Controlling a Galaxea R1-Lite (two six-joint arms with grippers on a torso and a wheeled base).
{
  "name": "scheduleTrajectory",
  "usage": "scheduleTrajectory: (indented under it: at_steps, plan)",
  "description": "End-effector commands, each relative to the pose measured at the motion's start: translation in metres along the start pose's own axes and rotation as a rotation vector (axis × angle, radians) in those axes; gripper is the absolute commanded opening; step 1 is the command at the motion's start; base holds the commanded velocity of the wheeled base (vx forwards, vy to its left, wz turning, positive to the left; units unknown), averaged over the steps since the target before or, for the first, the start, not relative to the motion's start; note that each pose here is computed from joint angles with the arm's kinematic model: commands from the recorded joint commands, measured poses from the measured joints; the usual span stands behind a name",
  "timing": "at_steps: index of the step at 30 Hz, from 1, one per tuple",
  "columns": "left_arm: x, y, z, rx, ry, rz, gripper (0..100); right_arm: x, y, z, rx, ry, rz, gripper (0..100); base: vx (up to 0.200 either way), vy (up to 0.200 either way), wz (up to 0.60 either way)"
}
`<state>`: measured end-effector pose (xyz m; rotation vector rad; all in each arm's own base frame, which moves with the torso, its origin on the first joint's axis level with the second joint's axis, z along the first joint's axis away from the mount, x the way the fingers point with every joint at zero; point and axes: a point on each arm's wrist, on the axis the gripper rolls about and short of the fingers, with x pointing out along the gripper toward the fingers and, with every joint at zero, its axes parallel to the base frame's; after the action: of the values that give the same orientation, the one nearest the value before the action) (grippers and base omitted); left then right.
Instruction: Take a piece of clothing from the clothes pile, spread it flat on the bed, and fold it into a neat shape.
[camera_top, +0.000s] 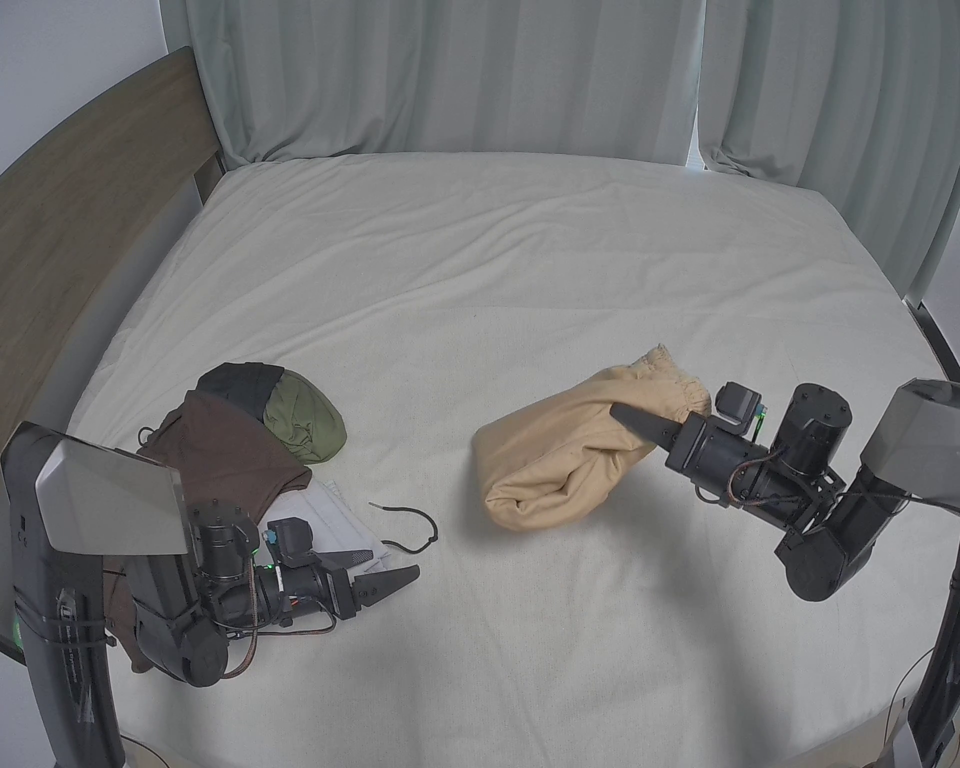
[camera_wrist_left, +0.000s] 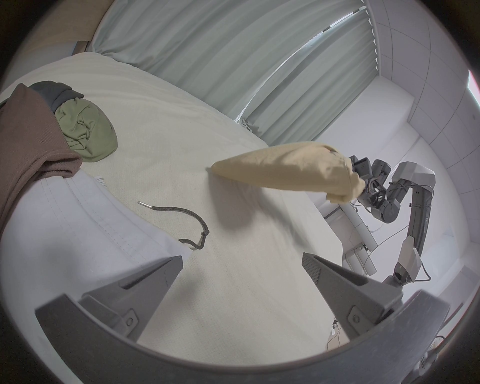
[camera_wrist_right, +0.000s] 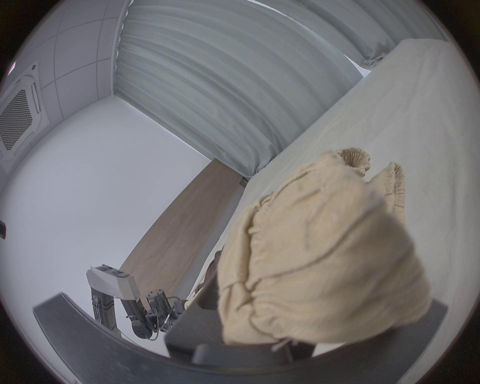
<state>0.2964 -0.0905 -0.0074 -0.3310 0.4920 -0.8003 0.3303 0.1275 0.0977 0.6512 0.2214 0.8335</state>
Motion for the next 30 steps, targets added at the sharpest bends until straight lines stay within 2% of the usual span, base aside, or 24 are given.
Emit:
scheduleTrajectory:
  at_steps: [1, 11, 19, 30]
  plan:
    - [0.000, 0.000, 0.000, 0.000, -0.001, -0.001, 100, 0.011, 0.002, 0.016, -0.015, -0.042, 0.029, 0, 0.000, 0.000, 0.00]
    - [0.000, 0.000, 0.000, -0.001, 0.000, 0.000, 100, 0.033, 0.002, 0.053, -0.042, -0.089, 0.054, 0, 0.000, 0.000, 0.00]
    - [0.000, 0.000, 0.000, -0.002, -0.001, 0.001, 100, 0.057, -0.019, 0.077, -0.041, -0.101, 0.030, 0, 0.000, 0.000, 0.00]
    - [-0.001, 0.002, 0.001, -0.004, -0.004, 0.004, 100, 0.088, -0.049, 0.082, -0.032, -0.097, 0.008, 0, 0.000, 0.000, 0.00]
